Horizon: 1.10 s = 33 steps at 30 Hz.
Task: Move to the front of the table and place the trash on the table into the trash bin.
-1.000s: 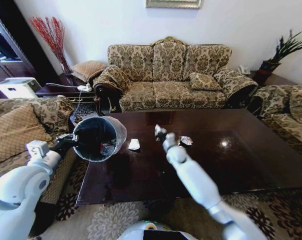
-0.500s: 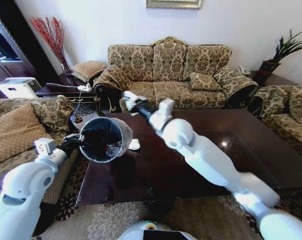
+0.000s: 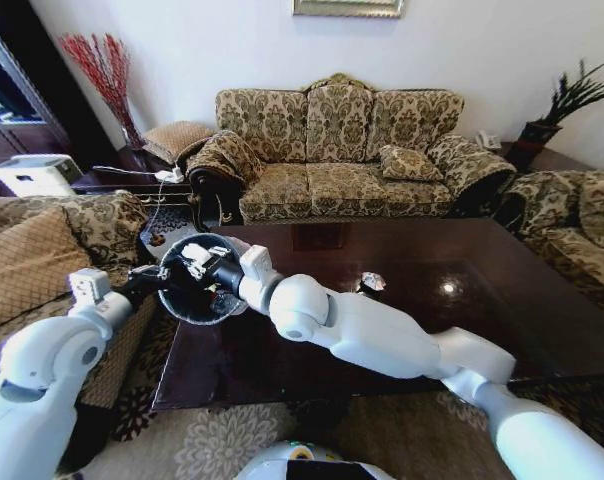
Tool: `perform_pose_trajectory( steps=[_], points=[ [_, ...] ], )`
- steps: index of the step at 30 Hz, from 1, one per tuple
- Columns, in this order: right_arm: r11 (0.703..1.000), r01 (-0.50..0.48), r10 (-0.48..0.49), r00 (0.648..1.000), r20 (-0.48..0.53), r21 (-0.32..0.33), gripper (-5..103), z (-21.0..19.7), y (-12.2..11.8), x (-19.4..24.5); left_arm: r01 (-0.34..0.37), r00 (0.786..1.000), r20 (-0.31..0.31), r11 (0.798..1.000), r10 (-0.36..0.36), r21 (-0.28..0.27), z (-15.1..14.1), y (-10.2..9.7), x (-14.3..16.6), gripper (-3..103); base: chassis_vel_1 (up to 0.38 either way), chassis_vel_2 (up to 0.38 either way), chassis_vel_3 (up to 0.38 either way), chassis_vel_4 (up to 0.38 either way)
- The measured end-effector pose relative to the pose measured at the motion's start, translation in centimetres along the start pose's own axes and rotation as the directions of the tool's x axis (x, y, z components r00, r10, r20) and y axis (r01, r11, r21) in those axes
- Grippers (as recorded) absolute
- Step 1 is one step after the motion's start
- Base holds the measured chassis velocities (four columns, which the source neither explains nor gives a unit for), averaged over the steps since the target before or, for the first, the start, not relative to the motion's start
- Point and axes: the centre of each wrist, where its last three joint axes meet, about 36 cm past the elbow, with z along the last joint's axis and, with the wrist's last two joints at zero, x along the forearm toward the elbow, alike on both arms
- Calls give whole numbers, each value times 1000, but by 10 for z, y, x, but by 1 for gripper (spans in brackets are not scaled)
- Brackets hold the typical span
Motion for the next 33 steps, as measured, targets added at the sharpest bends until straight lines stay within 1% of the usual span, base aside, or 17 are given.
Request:
perform_pose_trajectory(
  steps=[1, 2, 3, 6, 8, 12, 13, 16, 21, 24, 25, 26, 28, 29, 30, 32, 33],
  points=[
    [1000, -1, 1, 1000, 0, 0, 39, 0, 0, 0, 2, 1000, 2, 1000, -2, 2, 0, 1, 0, 0, 0, 0, 0, 0],
    [1000, -2, 2, 1000, 1, 0, 44, 0, -1, -1, 3, 1000, 3, 1000, -3, 3, 0, 1, 0, 0, 0, 0, 0, 0],
    [1000, -2, 2, 1000, 1, 0, 44, 0, -1, -1, 3, 1000, 3, 1000, -3, 3, 0, 1, 0, 0, 0, 0, 0, 0],
    [1000, -1, 1, 1000, 2, 4, 61, 0, -1, 0, 3, 1000, 4, 1000, -3, 4, 1, 2, -1, 0, 0, 0, 0, 0],
    [1000, -1, 1, 1000, 4, 6, 61, 0, -1, -1, 3, 1000, 5, 1000, -3, 4, 1, 2, -1, 0, 0, 0, 0, 0],
    [1000, -1, 0, 999, 32, 26, 83, -2, 1, -3, 3, 1000, 8, 1000, -3, 5, 1, 3, -1, 0, 0, 0, 0, 0],
    [1000, -1, 0, 999, 32, 26, 83, -2, 1, -3, 3, 1000, 8, 1000, -3, 5, 1, 3, -1, 0, 0, 0, 0, 0],
    [999, -8, 5, 997, 71, 48, 97, -7, -2, -3, 4, 1000, 7, 1000, -4, 8, 2, 4, -2, 0, 0, 0, 0, 0],
    [998, -32, 27, 995, 99, 47, 100, -13, -9, -2, 6, 1000, 6, 1000, -7, 11, 3, 5, -2, 0, 0, 0, 0, 0],
    [993, -115, 111, 985, 129, 26, 100, -17, -30, 5, 14, 1000, 8, 1000, -14, 15, 4, 7, -2, 0, 0, 0, 0, 0],
    [993, -115, 111, 985, 129, 26, 100, -17, -30, 5, 14, 1000, 8, 1000, -14, 15, 4, 7, -2, 0, 0, 0, 0, 0],
    [989, -148, 143, 981, 130, 23, 100, -16, -38, 8, 16, 1000, 9, 1000, -16, 16, 4, 8, -2, 0, 0, 0, 0, 0],
    [963, -266, 261, 958, 119, 35, 100, 2, -70, 22, 26, 1000, 11, 1000, -26, 18, 5, 11, -2, 0, 0, 0, 0, 0],
    [963, -266, 261, 958, 119, 35, 100, 2, -70, 22, 26, 1000, 11, 1000, -26, 18, 5, 11, -2, 0, 0, 0, 0, 0],
    [952, -305, 299, 949, 104, 41, 100, 14, -81, 28, 30, 999, 11, 999, -30, 18, 5, 12, -1, 0, 0, 0, 0, 0],
    [922, -388, 387, 922, 36, 24, 100, 51, -104, 44, 36, 999, 10, 999, -36, 19, 8, 16, 0, 0, 0, 0, 0, 0],
    [922, -388, 387, 922, 36, 24, 100, 51, -104, 44, 36, 999, 10, 999, -36, 19, 8, 16, 0, 0, 0, 0, 0, 0]
  ],
)
